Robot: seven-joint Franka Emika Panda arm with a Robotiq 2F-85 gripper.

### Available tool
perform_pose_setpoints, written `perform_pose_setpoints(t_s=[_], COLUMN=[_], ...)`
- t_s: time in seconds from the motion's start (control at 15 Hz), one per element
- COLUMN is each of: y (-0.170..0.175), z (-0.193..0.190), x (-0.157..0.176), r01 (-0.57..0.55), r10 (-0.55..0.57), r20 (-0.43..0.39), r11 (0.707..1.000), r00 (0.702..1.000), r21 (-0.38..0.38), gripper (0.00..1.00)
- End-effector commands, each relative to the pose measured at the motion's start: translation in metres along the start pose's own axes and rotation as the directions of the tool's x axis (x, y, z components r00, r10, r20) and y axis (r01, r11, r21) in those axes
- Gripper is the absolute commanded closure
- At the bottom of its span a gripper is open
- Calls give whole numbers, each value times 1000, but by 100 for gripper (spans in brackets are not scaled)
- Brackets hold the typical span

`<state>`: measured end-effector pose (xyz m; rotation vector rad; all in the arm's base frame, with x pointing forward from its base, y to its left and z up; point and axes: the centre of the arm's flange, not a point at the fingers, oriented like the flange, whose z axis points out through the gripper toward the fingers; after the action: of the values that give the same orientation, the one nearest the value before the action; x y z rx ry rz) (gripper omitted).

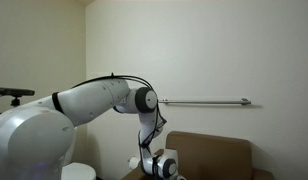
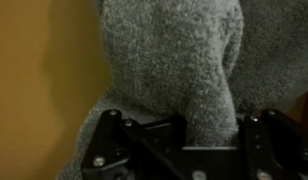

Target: Put the grey towel on the armrest

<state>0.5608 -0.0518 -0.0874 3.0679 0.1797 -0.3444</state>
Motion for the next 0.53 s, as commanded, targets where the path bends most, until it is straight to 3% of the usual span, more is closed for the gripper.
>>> perform_pose_setpoints(t_s=[0.0,0.47], y=[-2,-13], z=[-14,-74], x=[-9,-53], r01=[-26,-114], r10=[24,68], r20=[-34,-247], r11=[999,978], r00=[999,967], r21=[-44,-176], gripper=[97,97])
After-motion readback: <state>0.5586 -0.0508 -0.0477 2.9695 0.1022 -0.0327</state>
